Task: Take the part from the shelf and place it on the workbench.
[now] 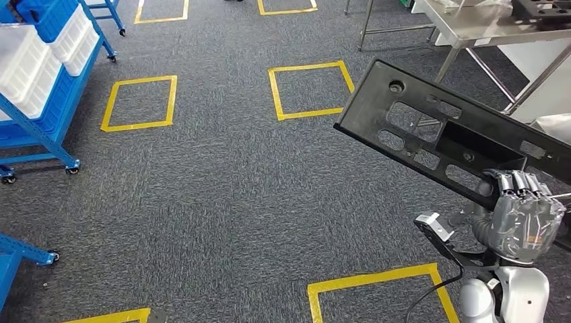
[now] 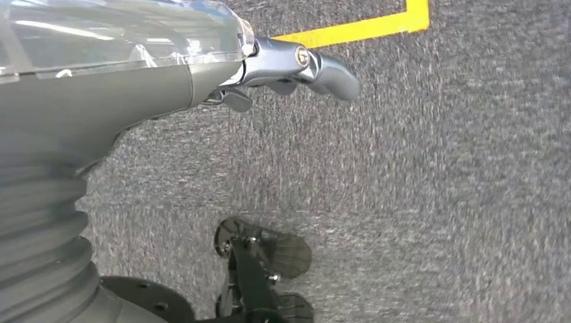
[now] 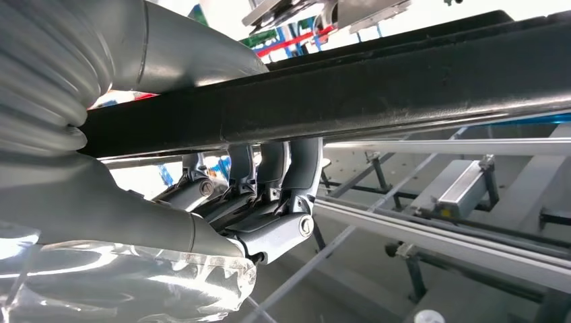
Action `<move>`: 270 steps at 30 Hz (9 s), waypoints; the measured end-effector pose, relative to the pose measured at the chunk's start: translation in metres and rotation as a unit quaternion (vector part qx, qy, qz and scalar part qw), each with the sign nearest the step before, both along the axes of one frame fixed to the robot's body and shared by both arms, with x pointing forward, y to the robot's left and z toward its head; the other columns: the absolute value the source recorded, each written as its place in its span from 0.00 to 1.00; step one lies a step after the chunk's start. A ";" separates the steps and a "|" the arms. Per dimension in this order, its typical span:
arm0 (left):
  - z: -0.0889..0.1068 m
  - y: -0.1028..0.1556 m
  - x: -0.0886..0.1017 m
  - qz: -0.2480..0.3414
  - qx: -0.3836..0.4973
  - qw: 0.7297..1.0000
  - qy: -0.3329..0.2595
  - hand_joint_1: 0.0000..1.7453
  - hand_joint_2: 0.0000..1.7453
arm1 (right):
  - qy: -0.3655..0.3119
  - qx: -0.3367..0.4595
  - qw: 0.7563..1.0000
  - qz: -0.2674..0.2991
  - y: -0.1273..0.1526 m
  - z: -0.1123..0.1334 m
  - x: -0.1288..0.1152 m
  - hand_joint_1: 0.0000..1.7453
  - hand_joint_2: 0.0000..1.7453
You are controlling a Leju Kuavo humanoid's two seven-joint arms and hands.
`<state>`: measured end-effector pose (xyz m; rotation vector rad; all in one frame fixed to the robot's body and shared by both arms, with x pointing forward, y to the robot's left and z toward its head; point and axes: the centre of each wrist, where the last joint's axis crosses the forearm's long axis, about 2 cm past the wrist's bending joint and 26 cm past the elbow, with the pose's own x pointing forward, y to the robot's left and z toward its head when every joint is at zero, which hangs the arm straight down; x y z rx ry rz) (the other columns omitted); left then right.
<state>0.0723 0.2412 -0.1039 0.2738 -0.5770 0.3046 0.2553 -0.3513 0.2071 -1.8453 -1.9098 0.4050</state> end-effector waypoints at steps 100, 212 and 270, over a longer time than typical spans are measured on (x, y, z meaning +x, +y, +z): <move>-0.001 -0.011 -0.006 -0.240 -0.045 0.968 0.060 0.00 1.00 | 0.100 0.017 0.995 -0.015 -0.002 -0.047 -0.027 1.00 1.00; -0.001 -0.009 -0.011 -0.173 -0.053 0.983 0.026 0.00 1.00 | 0.184 -0.016 0.983 0.014 0.007 -0.049 -0.015 1.00 1.00; -0.002 -0.008 -0.016 -0.135 -0.053 0.988 -0.056 0.00 1.00 | 0.273 0.020 0.962 0.006 -0.009 -0.092 -0.028 1.00 1.00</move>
